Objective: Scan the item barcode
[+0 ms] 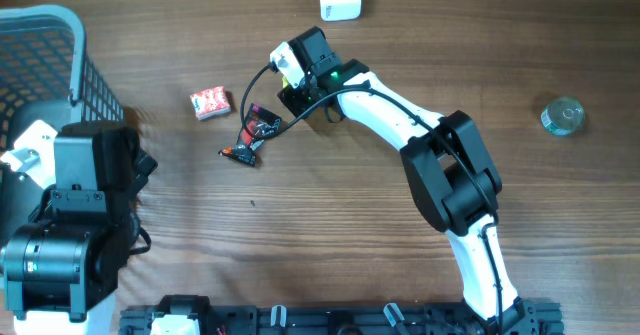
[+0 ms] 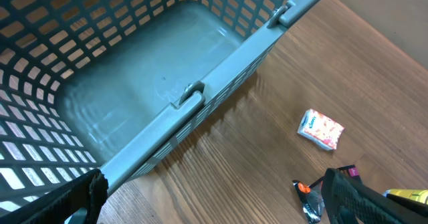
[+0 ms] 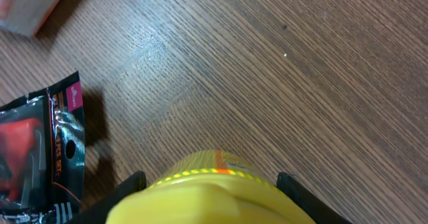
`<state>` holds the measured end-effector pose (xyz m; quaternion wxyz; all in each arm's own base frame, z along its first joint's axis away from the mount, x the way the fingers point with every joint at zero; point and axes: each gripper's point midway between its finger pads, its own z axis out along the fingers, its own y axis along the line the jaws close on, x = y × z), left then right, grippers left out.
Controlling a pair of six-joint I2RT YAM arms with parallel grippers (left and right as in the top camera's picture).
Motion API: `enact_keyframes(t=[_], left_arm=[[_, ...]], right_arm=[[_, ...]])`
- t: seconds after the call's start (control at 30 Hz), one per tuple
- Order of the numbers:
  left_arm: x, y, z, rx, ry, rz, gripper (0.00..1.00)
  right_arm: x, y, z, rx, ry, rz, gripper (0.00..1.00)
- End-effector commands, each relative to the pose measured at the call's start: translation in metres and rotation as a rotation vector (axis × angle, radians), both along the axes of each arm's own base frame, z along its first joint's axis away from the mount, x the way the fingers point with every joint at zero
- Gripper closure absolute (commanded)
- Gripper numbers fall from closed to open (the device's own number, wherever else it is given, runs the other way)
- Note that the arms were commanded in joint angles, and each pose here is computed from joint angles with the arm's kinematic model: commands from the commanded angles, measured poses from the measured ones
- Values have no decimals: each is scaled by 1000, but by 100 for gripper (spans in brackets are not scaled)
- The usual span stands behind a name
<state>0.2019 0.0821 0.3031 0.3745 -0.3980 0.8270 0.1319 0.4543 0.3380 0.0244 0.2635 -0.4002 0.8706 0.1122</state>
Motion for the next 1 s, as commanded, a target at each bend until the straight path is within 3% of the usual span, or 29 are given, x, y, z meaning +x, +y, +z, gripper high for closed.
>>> enact_keyframes(t=[0.0,0.17,0.2,0.3,0.47,0.8,0.97], left_arm=[[-1,1,2,4,-1,-6,0],[-1,1,3,5,-1,-6,0],[-1,1,3,5,-1,-6,0],[-1,1,3,5,-1,-6,0],[-1,1,3,4,-1,-6,0],[-1,1,3,5,-2,-6,0],[-1,1,3,5,-2,-6,0]], right_arm=[[2,-5,-5,-64,-34,58,52],[-5,-17,-12,-166,-47,158,50],[-6,-22,-14,-209,-57,192,46],[-8,-40,-20,-331,-70,241,17],[-12,-61,-25,-447,-54,250,20],[-20,-64,-23,-428,-5,205,18],[-17,-62,9,-396,-48,179,17]])
